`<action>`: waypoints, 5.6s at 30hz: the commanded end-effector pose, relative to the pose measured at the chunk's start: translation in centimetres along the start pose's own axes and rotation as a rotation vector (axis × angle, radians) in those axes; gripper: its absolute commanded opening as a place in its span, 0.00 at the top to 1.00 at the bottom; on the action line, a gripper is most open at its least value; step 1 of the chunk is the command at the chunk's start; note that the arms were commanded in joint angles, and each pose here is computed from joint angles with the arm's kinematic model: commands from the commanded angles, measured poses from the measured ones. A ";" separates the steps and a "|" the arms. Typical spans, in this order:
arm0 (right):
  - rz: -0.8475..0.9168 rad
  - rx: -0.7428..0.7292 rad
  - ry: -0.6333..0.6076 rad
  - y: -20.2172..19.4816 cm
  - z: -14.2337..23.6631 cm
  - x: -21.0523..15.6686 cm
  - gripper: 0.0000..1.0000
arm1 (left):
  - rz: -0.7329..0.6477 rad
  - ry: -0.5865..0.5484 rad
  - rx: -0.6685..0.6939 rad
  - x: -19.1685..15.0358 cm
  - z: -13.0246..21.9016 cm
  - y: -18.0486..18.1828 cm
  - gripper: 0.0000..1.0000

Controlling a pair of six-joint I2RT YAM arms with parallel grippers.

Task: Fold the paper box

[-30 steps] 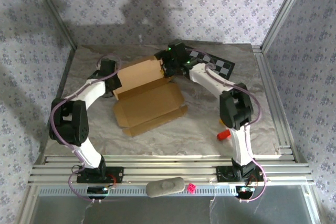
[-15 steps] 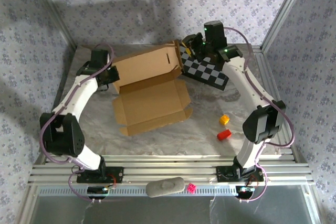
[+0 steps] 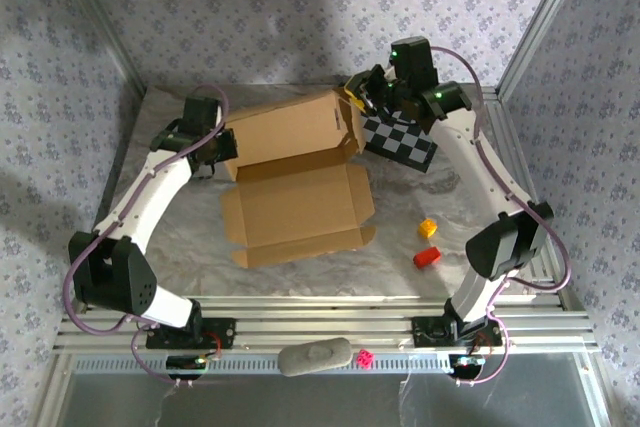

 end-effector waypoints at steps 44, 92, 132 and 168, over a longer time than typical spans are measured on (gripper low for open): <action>0.007 -0.127 0.105 -0.4 -4.8 -2.0 0.57 | -0.055 -0.056 0.010 0.9 2.3 -1.1 1.00; -0.228 0.152 0.040 -11.5 -4.5 2.7 0.41 | 0.301 0.032 -0.218 3.8 1.6 0.8 1.00; 0.398 0.270 -0.033 -4.9 5.7 8.1 0.36 | 0.204 0.122 -0.347 4.3 1.2 1.3 1.00; 0.766 0.164 0.120 1.3 0.2 1.8 0.28 | 0.168 0.213 -0.375 3.5 -0.1 0.8 1.00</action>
Point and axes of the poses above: each hand's point on the last joint's axis, 136 mm out from that joint toward the fingers, its own z axis back along the fingers, its own y axis along the line the jaws close on, x = y × z, the point moved 7 cm from there along z, back along the fingers, and after that the axes turned 3 degrees about -z, right-handed, at the moved point
